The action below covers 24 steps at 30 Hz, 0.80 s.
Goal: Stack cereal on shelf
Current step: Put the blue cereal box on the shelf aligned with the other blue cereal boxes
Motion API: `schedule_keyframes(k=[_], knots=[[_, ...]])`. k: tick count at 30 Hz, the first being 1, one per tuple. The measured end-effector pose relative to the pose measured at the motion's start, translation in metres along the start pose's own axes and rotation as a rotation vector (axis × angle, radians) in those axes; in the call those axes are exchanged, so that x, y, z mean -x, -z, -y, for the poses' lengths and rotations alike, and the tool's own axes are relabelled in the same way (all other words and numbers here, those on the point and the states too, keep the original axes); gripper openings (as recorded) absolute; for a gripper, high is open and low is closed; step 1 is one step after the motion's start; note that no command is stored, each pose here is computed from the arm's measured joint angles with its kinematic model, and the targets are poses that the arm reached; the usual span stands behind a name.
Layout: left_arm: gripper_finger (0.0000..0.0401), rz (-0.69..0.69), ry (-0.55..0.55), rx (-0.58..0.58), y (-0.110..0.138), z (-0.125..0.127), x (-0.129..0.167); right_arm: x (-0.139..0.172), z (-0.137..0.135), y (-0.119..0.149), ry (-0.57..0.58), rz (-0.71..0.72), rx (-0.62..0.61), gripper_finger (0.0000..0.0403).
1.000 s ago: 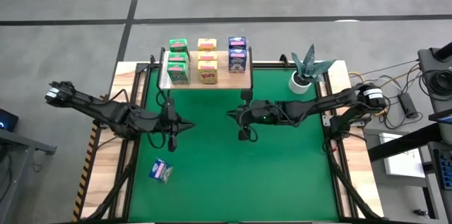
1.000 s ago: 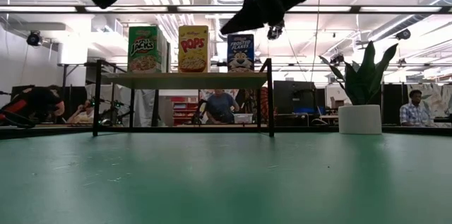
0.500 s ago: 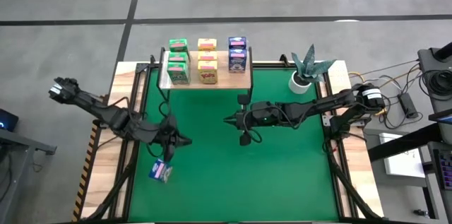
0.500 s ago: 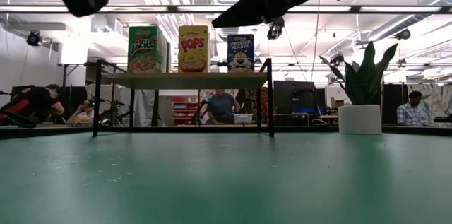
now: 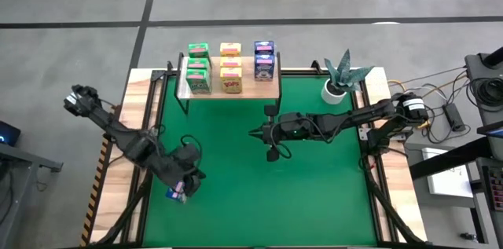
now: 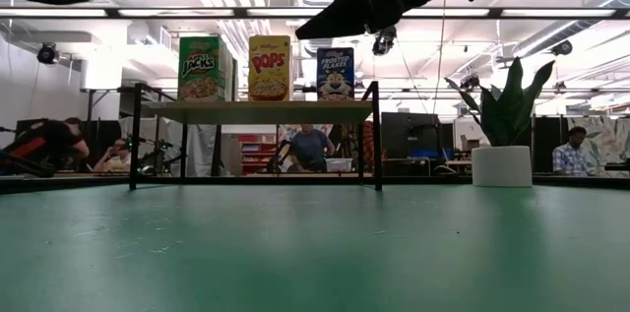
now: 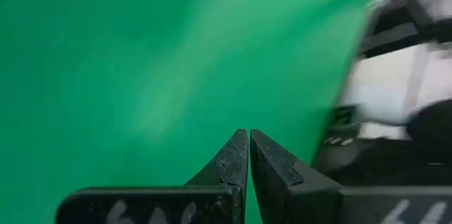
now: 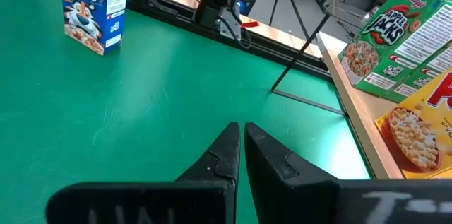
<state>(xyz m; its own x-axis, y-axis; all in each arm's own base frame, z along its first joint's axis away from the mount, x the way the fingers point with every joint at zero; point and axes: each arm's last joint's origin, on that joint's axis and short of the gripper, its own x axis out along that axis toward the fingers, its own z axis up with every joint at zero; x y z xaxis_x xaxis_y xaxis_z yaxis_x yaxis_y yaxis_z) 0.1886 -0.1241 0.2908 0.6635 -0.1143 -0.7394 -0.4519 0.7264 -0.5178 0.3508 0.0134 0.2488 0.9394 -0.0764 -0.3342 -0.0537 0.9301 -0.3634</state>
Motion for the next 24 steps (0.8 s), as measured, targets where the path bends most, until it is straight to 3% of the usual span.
schedule_keyframes(k=[11,15,24], knots=[[0.0018,-0.237,-0.468,0.260,0.017,0.023,0.002,0.000,0.000,0.001,-0.002,-0.003,-0.003,0.0013],[0.0062,-0.277,-0.576,0.297,0.027,0.033,0.003,0.000,-0.001,0.002,-0.005,-0.010,-0.011,0.0013],[0.0207,-0.293,-0.644,0.326,0.043,0.043,-0.010,0.000,-0.006,0.003,-0.020,-0.013,-0.007,0.0013]])
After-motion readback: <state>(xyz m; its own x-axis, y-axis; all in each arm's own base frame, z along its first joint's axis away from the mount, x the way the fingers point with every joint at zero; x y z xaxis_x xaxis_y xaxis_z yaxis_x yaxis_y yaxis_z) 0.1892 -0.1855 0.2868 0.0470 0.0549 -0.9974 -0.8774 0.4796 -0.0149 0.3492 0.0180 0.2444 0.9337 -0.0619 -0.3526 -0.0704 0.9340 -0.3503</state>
